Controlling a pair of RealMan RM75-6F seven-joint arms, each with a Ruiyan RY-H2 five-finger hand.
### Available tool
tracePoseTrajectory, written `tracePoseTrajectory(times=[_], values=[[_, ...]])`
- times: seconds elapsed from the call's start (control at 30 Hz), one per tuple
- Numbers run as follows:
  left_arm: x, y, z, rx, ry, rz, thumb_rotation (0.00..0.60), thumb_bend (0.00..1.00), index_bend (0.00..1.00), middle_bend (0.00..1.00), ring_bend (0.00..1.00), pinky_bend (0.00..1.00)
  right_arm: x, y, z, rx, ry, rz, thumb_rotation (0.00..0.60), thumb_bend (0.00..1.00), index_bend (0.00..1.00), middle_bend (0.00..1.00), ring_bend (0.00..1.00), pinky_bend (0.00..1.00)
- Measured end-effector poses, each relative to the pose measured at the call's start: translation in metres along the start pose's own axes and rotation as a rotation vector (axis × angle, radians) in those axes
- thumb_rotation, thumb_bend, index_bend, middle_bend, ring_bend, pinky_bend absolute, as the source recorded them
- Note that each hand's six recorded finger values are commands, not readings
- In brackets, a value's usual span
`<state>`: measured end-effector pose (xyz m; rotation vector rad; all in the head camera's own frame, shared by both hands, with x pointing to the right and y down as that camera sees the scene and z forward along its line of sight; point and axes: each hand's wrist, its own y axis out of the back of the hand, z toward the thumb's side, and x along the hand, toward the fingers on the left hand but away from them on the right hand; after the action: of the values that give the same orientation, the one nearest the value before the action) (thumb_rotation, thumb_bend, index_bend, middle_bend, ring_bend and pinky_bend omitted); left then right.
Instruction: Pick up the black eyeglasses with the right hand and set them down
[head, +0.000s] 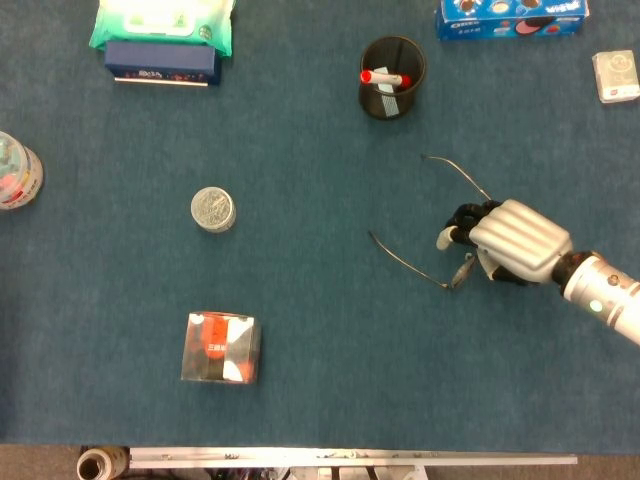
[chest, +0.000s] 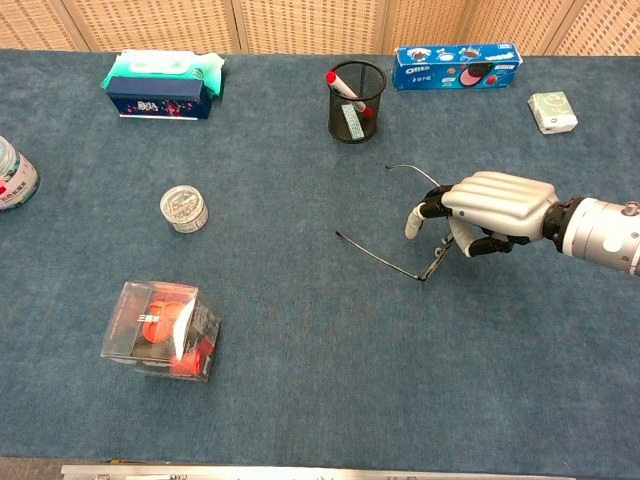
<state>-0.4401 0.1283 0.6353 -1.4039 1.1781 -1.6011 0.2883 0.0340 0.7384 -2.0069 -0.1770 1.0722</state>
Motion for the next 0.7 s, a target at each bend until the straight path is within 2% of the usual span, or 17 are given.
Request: tracePoseTrajectory(times=[0.27, 0.57, 0.7], values=[[0.000, -0.001, -0.002, -0.001, 0.007, -0.002, 0.600, 0.27, 0.31, 0.33, 0.30, 0.36, 0.004, -0.004, -0.002, -0.006, -0.010, 0.029, 0.600, 1.00, 0.32, 0.38, 0.20, 0.32], [0.001, -0.001, -0.001, -0.002, 0.006, 0.002, 0.600, 0.27, 0.31, 0.33, 0.30, 0.36, 0.011, -0.004, -0.002, -0.012, -0.021, 0.039, 0.600, 1.00, 0.33, 0.49, 0.30, 0.32], [0.001, -0.001, -0.001, -0.003, 0.006, 0.001, 0.600, 0.27, 0.31, 0.33, 0.30, 0.36, 0.016, -0.005, -0.003, -0.013, -0.029, 0.044, 0.600, 1.00, 0.34, 0.51, 0.32, 0.33]])
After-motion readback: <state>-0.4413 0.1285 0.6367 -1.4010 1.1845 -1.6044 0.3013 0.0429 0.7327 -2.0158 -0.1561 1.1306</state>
